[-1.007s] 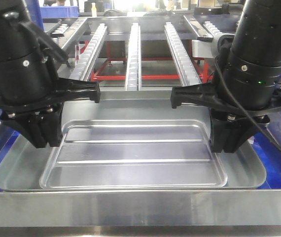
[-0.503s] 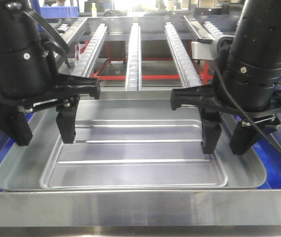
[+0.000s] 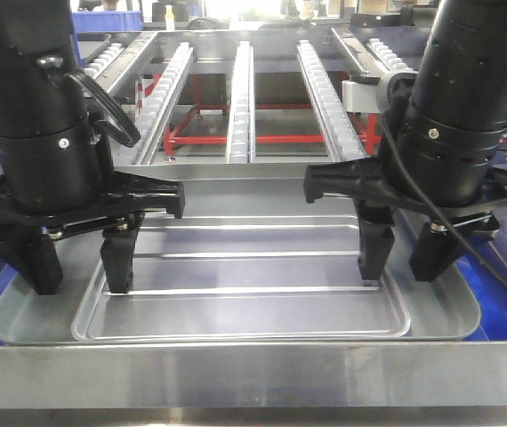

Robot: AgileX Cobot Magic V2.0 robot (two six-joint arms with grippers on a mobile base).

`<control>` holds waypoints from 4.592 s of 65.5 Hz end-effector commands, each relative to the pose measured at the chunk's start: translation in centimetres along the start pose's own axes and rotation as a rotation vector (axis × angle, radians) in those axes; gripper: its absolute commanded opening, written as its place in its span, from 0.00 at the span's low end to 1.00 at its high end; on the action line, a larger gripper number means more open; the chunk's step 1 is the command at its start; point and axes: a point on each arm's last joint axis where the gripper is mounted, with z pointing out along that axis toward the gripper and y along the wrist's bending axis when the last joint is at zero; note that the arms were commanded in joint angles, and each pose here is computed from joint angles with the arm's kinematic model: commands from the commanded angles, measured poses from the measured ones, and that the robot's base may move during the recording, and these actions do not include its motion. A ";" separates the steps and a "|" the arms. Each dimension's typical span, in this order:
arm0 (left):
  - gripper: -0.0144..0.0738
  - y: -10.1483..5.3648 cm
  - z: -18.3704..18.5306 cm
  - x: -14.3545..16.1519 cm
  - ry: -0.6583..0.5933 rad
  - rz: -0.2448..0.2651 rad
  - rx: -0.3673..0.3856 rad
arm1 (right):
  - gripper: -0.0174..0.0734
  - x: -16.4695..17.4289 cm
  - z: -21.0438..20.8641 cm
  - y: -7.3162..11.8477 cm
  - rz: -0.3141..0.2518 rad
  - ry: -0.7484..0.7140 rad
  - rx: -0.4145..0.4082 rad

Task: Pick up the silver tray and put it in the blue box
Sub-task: 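Lower both grippers around the inner tray's short edges and close them, then lift the small silver tray with both grippers up off the larger tray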

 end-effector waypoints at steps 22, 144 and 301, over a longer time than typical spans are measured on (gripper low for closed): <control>0.47 -0.6 -1.8 -0.9 -0.082 -0.005 0.062 | 0.61 -1.2 -1.8 0.6 -0.002 -0.089 -0.052; 0.15 -0.6 -1.8 -0.8 -0.077 -0.010 0.064 | 0.25 -1.1 -0.6 0.5 -0.002 -0.064 -0.037; 0.15 1.3 -14.2 10.5 -0.154 -0.006 0.124 | 0.25 8.6 -14.0 2.0 0.053 -0.165 -0.116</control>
